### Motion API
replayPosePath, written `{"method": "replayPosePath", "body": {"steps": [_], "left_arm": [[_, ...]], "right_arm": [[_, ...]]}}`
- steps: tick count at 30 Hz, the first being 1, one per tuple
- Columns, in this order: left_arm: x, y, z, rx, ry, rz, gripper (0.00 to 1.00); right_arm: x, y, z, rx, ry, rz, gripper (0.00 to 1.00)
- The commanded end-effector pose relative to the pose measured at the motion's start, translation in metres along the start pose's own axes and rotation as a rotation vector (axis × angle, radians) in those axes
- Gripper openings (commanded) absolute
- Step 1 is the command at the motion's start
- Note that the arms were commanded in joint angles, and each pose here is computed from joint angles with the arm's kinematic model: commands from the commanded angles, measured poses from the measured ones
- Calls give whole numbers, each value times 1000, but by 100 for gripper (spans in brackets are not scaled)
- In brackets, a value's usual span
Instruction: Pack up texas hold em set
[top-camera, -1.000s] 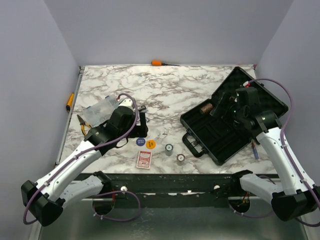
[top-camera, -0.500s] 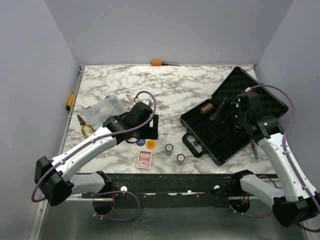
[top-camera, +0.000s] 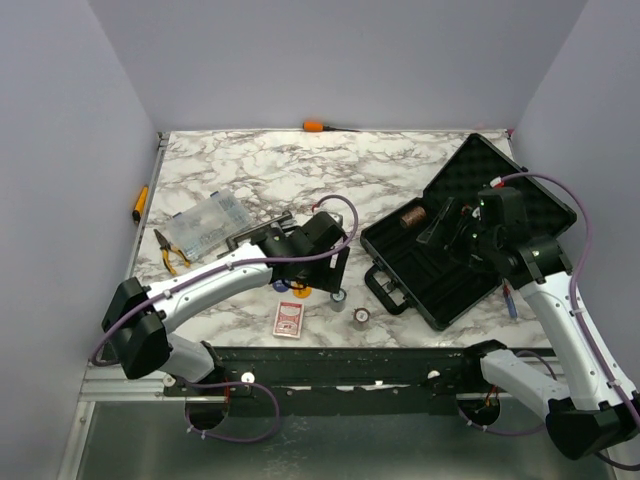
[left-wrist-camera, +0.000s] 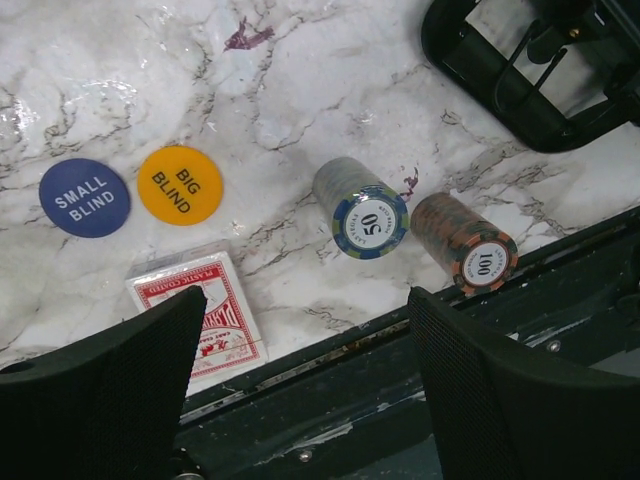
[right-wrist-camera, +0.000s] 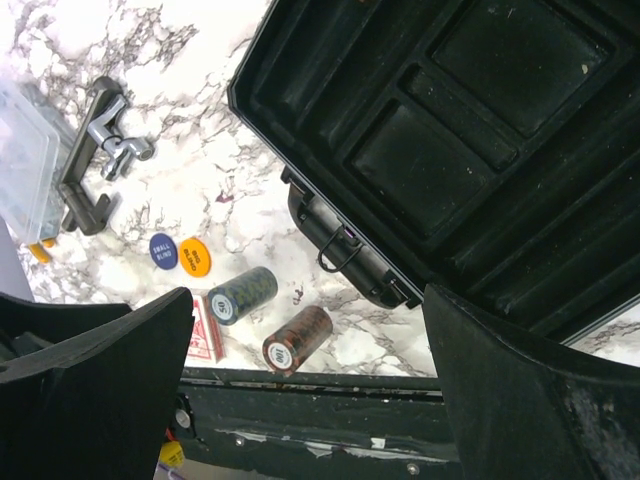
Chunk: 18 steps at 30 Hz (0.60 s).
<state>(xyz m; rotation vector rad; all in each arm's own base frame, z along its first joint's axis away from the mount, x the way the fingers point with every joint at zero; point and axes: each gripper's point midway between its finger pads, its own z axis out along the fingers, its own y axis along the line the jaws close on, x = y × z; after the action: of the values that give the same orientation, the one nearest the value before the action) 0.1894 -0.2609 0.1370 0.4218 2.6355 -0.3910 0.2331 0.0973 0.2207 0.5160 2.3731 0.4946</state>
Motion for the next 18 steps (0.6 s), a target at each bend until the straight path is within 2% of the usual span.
{"method": "replayPosePath", "body": {"steps": [1,5,9,18], "left_arm": [[-1,-22,6,50,22,39,82],[1,-31,17,52,50,71,81],[1,-39,25,50,70,113,76],[8,-33,46,-12,109,109,70]], "right_arm": [[11,-2,-8,-5,42,20,100],[10,-3,-9,-1,35,20,100],[7,-3,-13,8,31,11,100],[6,-8,-20,26,12,0,100]]}}
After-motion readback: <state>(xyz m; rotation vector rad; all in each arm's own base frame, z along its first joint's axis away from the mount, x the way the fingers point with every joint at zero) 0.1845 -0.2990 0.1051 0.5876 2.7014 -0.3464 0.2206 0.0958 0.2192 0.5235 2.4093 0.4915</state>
